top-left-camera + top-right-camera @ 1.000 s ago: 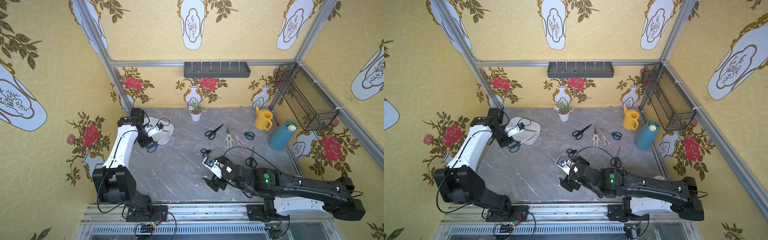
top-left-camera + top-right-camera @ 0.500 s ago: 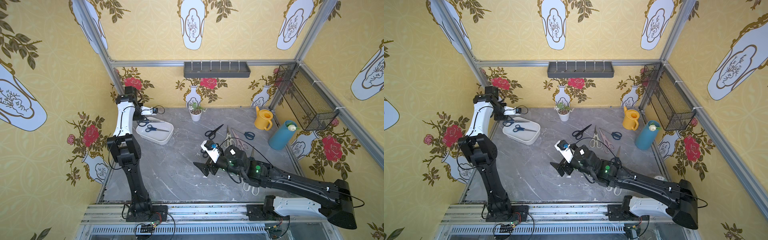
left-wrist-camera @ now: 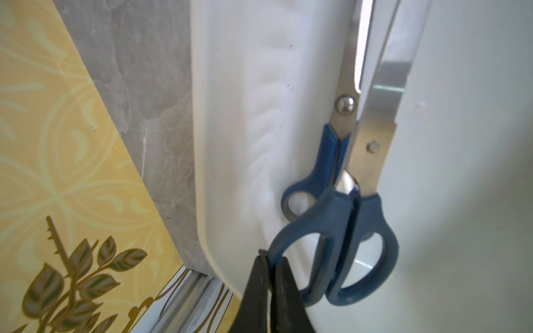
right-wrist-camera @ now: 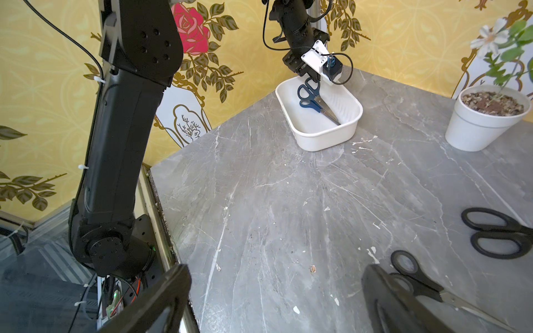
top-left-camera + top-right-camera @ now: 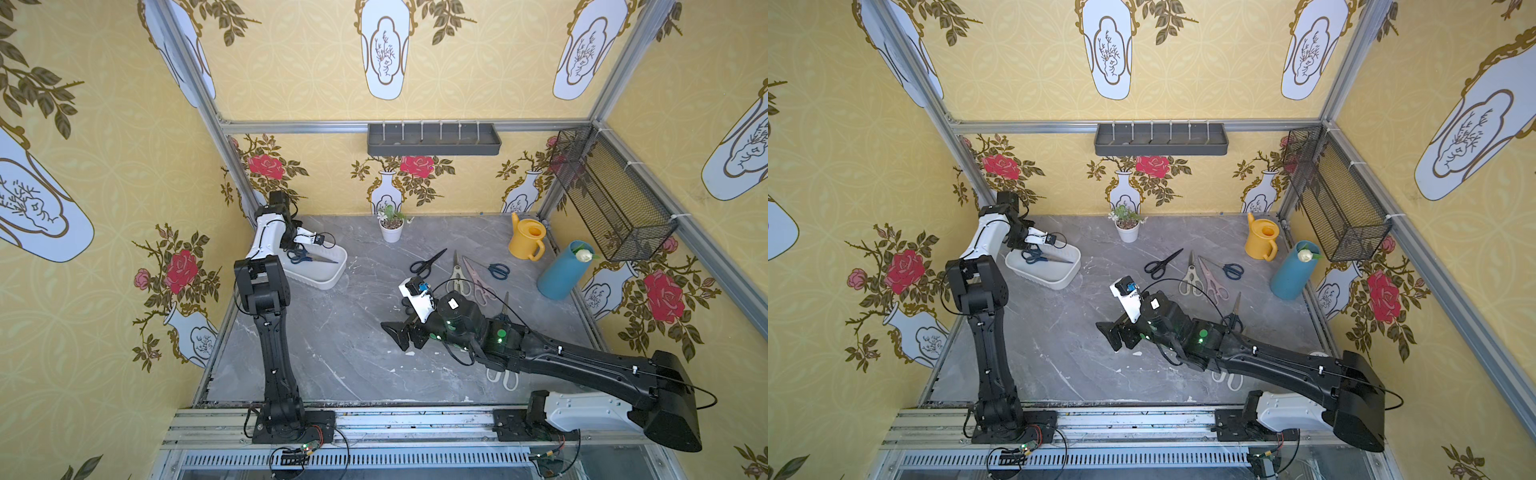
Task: Put the scissors into the storage box
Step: Place the scissors in the storage box.
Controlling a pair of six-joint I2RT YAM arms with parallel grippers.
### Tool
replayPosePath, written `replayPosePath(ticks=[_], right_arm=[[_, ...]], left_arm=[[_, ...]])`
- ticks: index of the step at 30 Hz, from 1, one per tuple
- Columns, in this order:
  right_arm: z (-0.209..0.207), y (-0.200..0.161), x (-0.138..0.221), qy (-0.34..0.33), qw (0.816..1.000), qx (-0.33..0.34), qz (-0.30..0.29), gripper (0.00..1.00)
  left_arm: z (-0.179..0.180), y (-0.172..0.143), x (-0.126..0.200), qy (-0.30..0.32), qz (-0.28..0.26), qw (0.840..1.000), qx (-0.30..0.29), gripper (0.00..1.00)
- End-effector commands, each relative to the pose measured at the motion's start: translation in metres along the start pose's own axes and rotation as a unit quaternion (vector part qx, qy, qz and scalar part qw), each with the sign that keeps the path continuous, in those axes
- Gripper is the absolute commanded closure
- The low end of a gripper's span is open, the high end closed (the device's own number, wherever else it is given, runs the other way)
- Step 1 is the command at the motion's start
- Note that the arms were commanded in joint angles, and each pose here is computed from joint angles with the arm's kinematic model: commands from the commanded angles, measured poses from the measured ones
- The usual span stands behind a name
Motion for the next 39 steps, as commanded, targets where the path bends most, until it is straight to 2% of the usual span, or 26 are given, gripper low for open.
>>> replayPosePath(ticks=[1,2,4,7,8,9,10,12,15,16,19,23,27,30,34,39], right_arm=[[0.001,0.007,-0.006,0.004,0.999,-0.033,-0.009,0.02],[0.001,0.006,-0.009,0.005,0.999,-0.037,-0.001,0.03],[-0.001,0.003,-0.015,-0.005,0.999,-0.053,0.009,0.03],[-0.012,0.004,-0.023,-0.055,0.994,-0.096,-0.011,0.03],[-0.017,0.004,-0.027,-0.074,0.99,-0.119,-0.022,0.02],[-0.023,0.005,-0.032,-0.088,0.985,-0.144,-0.033,0.03],[-0.029,0.004,-0.038,-0.103,0.98,-0.168,-0.036,0.03],[-0.046,0.005,-0.053,-0.13,0.961,-0.24,-0.032,0.02],[-0.079,0.004,-0.082,-0.131,0.927,-0.351,0.012,0.03],[-0.085,0.002,-0.09,-0.132,0.921,-0.365,0.024,0.03],[-0.091,0.001,-0.106,-0.113,0.926,-0.359,0.032,0.03],[-0.107,-0.005,-0.115,-0.086,0.913,-0.398,0.037,0.03],[-0.106,-0.007,-0.126,-0.044,0.913,-0.403,0.044,0.03],[-0.104,-0.01,-0.128,-0.046,0.912,-0.404,0.057,0.03],[-0.101,-0.014,-0.121,-0.066,0.91,-0.404,0.064,0.02],[-0.098,-0.021,-0.111,-0.082,0.908,-0.405,0.075,0.03]], left_arm=[[0.004,0.0,-0.017,0.014,-0.007,1.0,0.013,0.95],[0.003,0.001,-0.02,0.014,-0.01,1.0,0.017,0.93],[0.003,0.004,-0.021,0.017,-0.018,0.999,0.028,0.8],[0.009,0.012,-0.007,0.037,-0.035,0.998,0.045,0.52],[0.014,0.016,0.006,0.051,-0.047,0.996,0.056,0.27],[0.019,0.021,0.023,0.069,-0.061,0.993,0.07,0.2],[0.023,0.025,0.041,0.083,-0.069,0.991,0.081,0.18],[0.029,0.032,0.075,0.114,-0.084,0.984,0.112,0.18],[0.033,0.028,0.12,0.147,-0.097,0.966,0.19,0.12],[0.032,0.023,0.128,0.145,-0.097,0.962,0.21,0.12],[0.035,-0.007,0.132,0.138,-0.069,0.939,0.309,0.16],[0.039,-0.038,0.112,0.104,-0.041,0.899,0.424,0.19],[0.04,-0.043,0.081,0.098,-0.062,0.857,0.501,0.22],[0.04,-0.043,0.059,0.096,-0.078,0.831,0.543,0.24],[0.037,-0.046,0.029,0.083,-0.066,0.818,0.566,0.28],[0.029,-0.05,0.004,0.072,-0.046,0.821,0.564,0.34]])
Point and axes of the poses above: each gripper's point midway between its finger pads, its own x axis back along the fingers, its own z axis along the line the jaws close on, y = z × x, the point moved 9 cm from there along x, back along the fingers, and after that the axes turned 11 degrees about x, right-handed, at the moved point
